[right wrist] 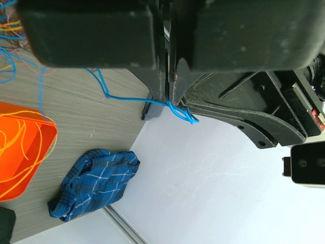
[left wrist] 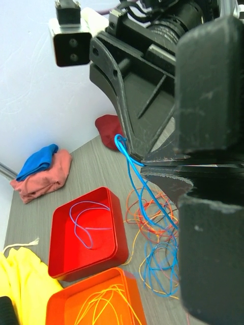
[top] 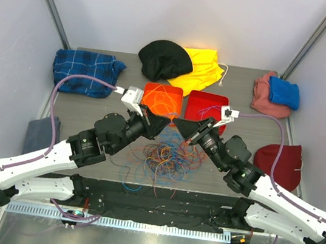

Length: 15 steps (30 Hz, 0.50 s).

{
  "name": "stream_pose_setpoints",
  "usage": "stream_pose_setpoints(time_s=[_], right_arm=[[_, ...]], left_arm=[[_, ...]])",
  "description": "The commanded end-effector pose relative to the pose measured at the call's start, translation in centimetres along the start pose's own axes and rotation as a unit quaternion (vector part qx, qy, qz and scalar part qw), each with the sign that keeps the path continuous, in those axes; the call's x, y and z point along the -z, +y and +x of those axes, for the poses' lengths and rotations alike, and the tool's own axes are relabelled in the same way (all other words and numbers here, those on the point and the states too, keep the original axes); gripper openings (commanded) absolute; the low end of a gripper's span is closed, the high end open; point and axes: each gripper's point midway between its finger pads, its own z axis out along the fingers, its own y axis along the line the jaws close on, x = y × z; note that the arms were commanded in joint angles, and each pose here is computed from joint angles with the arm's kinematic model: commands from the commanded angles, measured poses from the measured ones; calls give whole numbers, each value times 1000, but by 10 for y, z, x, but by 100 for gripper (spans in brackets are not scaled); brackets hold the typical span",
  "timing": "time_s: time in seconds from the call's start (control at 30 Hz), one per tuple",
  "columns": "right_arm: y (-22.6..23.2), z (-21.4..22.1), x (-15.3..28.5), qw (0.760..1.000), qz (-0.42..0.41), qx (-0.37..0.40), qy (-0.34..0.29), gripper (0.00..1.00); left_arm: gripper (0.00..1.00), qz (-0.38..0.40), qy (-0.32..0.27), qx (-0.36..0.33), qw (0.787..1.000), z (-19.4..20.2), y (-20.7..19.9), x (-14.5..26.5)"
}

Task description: Untangle the cables

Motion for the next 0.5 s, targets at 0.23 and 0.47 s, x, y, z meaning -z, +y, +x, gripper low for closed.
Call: stream_pose_setpoints(time_s=[0.23, 0.47], right_arm=[[-12, -44, 15, 994, 79, 50, -55, 1], [-14, -48, 21, 992, 87, 75, -50, 1]], left_arm=[[0, -10, -40, 7, 999, -18, 6, 10], [3, -32, -57, 4, 998, -25, 17, 18]])
